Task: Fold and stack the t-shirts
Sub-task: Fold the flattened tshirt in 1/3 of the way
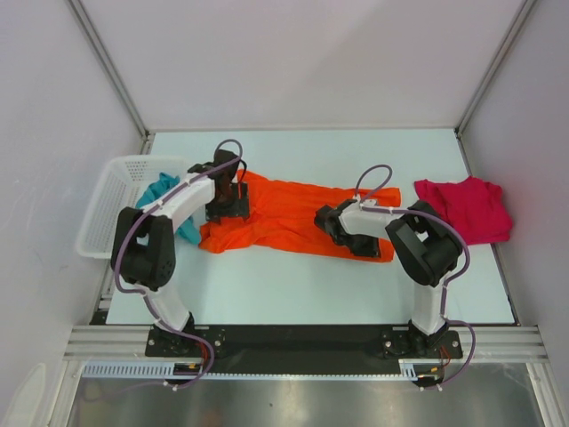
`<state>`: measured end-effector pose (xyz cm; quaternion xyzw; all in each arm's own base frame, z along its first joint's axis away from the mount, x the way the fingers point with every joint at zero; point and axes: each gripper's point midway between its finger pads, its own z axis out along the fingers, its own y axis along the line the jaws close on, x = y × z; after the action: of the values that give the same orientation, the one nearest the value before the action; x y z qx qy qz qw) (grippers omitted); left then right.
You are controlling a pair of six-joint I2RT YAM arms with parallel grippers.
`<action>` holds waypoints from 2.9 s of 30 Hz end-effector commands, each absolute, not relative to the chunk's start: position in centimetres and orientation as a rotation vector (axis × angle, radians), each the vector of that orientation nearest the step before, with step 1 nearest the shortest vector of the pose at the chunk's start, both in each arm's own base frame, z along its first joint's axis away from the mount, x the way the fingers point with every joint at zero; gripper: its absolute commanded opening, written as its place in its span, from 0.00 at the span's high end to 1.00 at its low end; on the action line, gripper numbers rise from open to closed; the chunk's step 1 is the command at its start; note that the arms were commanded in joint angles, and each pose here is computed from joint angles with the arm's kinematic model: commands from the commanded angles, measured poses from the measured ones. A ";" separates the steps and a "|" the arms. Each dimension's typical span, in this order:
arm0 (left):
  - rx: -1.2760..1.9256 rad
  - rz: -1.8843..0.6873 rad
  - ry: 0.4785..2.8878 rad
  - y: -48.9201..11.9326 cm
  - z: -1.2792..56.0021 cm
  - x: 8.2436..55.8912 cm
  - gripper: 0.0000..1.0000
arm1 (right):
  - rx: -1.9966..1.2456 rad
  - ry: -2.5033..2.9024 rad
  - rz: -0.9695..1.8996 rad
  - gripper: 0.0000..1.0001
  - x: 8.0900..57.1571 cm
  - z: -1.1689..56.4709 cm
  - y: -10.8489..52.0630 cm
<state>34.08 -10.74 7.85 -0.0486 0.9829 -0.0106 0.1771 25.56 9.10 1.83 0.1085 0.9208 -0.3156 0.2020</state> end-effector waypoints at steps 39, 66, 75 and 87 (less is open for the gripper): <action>-0.173 0.056 2.691 -11.6 8.3 48.2 0.22 | 0.324 2.565 -0.901 0.78 26.0 0.7 9.4; -0.205 0.052 2.773 -9.7 6.4 43.0 0.22 | 0.330 2.533 -0.744 0.78 31.7 4.1 12.1; -0.208 0.068 2.784 -9.2 6.0 41.5 0.22 | 0.328 2.590 -0.779 0.78 28.8 1.8 11.5; -0.267 0.102 2.628 -7.5 11.3 40.0 0.22 | 0.312 2.604 -0.801 0.78 27.9 0.9 11.3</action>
<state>38.28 -8.18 6.90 -0.0795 0.9812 0.0351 0.1721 29.42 11.15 1.91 0.1061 0.9240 -0.2898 0.2257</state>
